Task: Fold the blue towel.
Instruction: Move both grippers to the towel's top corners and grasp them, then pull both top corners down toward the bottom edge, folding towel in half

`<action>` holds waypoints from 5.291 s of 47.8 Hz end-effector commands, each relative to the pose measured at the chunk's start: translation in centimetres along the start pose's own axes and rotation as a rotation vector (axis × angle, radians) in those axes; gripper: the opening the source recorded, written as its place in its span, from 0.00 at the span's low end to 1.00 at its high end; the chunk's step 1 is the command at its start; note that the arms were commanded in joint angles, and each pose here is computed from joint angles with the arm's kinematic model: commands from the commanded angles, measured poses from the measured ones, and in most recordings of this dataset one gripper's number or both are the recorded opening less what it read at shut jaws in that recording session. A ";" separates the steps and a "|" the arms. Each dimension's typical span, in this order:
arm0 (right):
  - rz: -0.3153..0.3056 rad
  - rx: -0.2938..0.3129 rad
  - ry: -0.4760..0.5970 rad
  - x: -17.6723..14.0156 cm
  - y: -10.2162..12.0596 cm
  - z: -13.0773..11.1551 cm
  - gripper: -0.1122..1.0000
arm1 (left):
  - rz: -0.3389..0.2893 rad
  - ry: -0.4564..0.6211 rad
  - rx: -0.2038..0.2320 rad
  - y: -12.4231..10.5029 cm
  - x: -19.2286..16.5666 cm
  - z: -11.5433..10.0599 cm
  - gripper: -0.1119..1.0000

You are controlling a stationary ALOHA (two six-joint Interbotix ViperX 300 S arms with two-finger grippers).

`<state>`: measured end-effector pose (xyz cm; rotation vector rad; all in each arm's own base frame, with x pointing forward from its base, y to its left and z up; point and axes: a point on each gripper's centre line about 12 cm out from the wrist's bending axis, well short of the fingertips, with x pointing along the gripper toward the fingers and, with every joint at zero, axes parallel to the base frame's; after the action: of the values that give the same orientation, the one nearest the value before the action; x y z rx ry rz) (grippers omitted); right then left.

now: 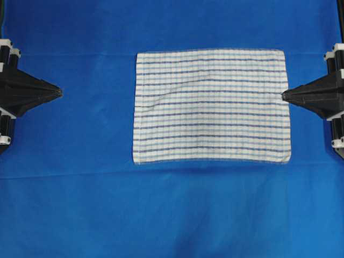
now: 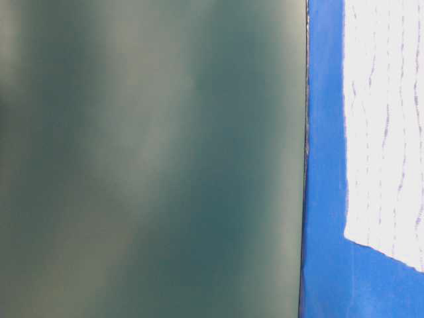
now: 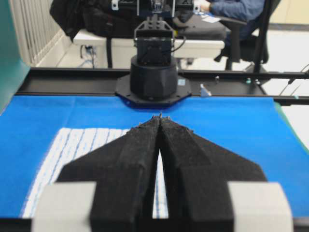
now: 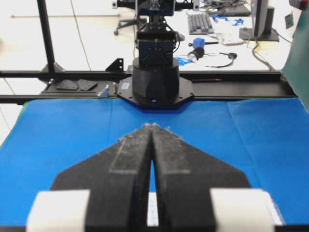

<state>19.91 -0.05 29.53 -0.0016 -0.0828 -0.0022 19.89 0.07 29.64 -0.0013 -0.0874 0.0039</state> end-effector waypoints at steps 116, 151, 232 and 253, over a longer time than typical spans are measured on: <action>-0.816 0.427 0.962 -4.7 -18.5 -20.7 0.59 | 0.504 0.843 -0.216 18.2 11.9 -23.7 0.58; -0.802 0.388 0.872 -3.8 -18.1 -18.0 0.15 | 0.497 0.813 -0.193 18.2 12.2 -20.4 0.16; -0.217 0.510 0.995 -3.4 1.5 -13.9 0.15 | -0.014 0.934 -0.094 -2.6 13.0 -15.7 0.16; -0.219 0.515 1.076 -2.7 2.5 -15.8 0.15 | -0.021 0.939 -0.109 -3.3 13.0 -15.9 0.16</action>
<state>17.78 2.31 13.28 0.5160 1.0127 -0.2072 33.91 -2.98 14.01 -0.1087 0.8828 -0.0166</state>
